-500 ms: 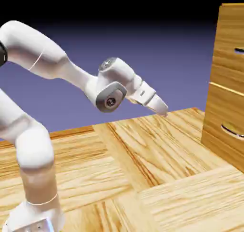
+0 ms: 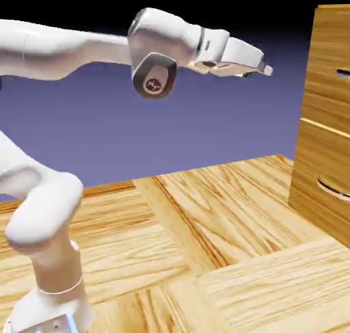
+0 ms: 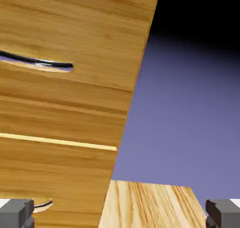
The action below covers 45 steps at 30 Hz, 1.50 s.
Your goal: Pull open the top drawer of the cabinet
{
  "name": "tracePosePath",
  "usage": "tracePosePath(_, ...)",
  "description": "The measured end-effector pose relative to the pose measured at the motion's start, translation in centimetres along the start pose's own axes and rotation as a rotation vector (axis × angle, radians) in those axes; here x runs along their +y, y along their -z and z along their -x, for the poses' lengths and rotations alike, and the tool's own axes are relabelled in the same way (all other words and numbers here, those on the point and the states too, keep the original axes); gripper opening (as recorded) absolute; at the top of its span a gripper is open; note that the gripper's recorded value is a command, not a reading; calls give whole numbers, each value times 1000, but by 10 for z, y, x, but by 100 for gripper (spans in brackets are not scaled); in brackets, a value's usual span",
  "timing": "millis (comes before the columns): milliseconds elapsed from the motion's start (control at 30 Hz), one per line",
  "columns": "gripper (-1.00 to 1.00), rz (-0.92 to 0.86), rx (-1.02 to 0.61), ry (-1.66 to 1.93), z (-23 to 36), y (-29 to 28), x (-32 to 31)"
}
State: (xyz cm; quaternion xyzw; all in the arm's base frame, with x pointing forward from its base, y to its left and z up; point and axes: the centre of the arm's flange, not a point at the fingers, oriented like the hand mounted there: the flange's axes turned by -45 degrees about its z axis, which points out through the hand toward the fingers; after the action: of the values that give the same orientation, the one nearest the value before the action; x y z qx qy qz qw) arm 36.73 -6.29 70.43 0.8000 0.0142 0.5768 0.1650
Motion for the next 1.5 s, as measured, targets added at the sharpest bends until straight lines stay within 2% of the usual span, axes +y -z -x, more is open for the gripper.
tracePosePath(200,0,100,136,122,-61,39,3)
tracePosePath(400,0,182,247,284,-112,61,-20)
tracePosePath(567,0,231,318,443,-146,59,-55)
tracePosePath(733,0,260,368,615,-168,34,-97)
tracePosePath(933,0,263,401,824,-176,-27,-146)
tracePosePath(1133,0,231,412,1016,-161,-116,-182)
tracePosePath(1500,0,109,406,1264,-63,-314,-191)
